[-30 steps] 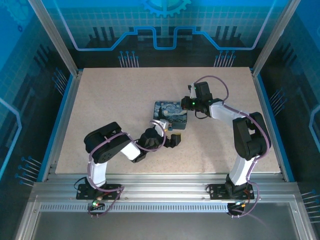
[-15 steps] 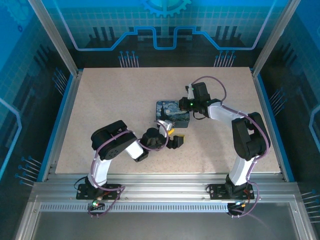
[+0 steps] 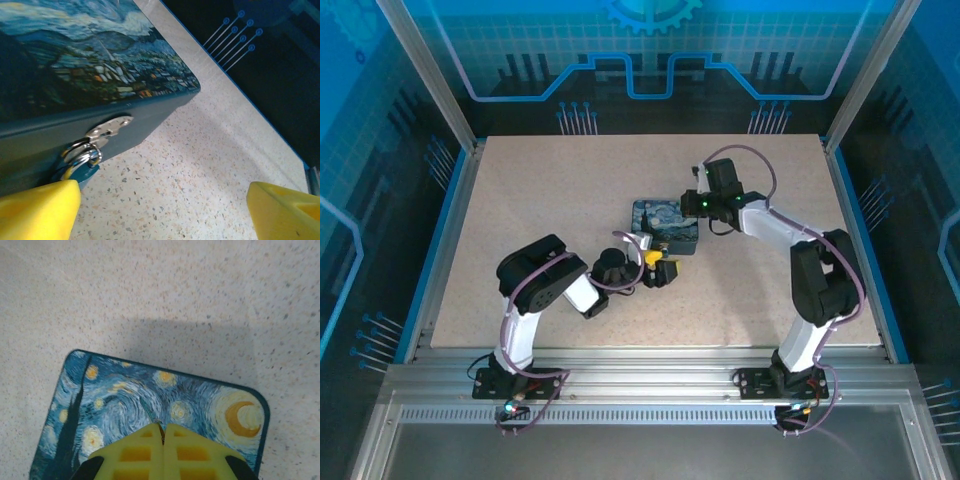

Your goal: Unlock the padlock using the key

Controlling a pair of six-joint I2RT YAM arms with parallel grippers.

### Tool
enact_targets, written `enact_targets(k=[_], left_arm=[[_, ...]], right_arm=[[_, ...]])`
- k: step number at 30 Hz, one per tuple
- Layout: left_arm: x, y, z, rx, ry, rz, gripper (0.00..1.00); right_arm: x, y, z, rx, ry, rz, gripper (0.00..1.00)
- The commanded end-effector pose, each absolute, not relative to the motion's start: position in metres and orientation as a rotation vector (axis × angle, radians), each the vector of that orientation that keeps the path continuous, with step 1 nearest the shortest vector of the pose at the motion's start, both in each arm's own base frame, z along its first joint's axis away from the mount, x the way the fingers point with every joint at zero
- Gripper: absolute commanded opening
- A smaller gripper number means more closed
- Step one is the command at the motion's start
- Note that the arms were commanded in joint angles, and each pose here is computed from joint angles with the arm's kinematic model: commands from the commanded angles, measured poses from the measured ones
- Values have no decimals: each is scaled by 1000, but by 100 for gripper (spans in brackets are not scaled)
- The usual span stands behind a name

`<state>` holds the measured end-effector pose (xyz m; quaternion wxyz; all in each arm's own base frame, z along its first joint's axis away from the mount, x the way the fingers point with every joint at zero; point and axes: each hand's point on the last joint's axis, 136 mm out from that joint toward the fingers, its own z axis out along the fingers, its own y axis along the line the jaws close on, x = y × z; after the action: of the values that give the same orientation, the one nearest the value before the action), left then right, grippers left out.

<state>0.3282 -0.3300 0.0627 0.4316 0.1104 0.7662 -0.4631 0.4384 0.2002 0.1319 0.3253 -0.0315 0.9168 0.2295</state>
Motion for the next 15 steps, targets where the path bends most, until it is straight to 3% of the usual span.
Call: enact_targets(k=[1,8,15], left_arm=[[327,-328,76,241,1884,-1233,88],[330,-321,74,242,1906,-1161,91],[329,-312,73,254,1924,-1082,94]], right_arm=[[446,181,160,-62,2368,494,0],[455,144,148,77,2412,339,0],[464,142,125,116,2449,333,0]])
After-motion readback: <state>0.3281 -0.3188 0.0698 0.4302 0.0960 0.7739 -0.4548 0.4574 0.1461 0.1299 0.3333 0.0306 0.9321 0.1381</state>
